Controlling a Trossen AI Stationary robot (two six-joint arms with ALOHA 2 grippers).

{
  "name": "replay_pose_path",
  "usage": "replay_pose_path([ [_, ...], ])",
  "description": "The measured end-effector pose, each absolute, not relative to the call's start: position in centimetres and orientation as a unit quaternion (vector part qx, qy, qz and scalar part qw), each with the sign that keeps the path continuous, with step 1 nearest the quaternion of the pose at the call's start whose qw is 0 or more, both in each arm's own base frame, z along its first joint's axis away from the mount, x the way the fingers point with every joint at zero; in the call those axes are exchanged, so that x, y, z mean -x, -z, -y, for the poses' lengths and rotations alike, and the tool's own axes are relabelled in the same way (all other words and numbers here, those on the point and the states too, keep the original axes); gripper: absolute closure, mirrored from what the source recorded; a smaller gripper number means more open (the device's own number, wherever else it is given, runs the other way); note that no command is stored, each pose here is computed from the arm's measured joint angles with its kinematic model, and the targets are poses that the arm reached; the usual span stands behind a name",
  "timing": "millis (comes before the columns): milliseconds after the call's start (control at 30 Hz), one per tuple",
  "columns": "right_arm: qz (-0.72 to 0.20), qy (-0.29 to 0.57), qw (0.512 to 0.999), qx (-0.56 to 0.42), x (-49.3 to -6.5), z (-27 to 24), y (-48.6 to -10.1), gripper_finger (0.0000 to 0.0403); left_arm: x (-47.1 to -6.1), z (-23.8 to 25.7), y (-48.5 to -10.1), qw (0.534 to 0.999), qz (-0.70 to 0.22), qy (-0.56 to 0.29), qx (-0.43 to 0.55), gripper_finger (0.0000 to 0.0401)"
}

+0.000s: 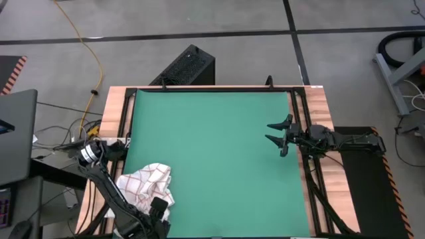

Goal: Roll towel into tight, uniform cylinder
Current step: Fold the white towel

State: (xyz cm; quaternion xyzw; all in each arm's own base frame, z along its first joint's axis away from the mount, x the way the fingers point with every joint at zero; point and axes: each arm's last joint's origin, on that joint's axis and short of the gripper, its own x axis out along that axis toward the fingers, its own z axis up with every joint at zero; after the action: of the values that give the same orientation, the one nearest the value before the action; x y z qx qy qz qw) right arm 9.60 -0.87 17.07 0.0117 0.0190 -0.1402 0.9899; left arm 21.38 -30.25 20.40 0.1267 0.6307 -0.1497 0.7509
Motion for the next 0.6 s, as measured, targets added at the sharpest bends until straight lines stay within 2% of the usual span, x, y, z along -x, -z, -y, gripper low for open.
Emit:
replay_pose_path([
  [167,-0.019,0.140,0.990,-0.011,-9.60,0.86,-17.06,0.0154,-21.19,29.50,-20.36,0.748,-0.640,0.106,-0.142,0.0223],
  [433,-0.019,0.140,0.990,-0.011,-9.60,0.87,-17.07,0.0154,-21.15,29.47,-20.36,0.746,-0.642,0.105,-0.142,0.0225],
  [600,-0.019,0.140,0.990,-0.011,-9.60,0.87,-17.06,0.0154,-21.23,29.55,-20.37,0.749,-0.638,0.106,-0.140,0.0269],
])
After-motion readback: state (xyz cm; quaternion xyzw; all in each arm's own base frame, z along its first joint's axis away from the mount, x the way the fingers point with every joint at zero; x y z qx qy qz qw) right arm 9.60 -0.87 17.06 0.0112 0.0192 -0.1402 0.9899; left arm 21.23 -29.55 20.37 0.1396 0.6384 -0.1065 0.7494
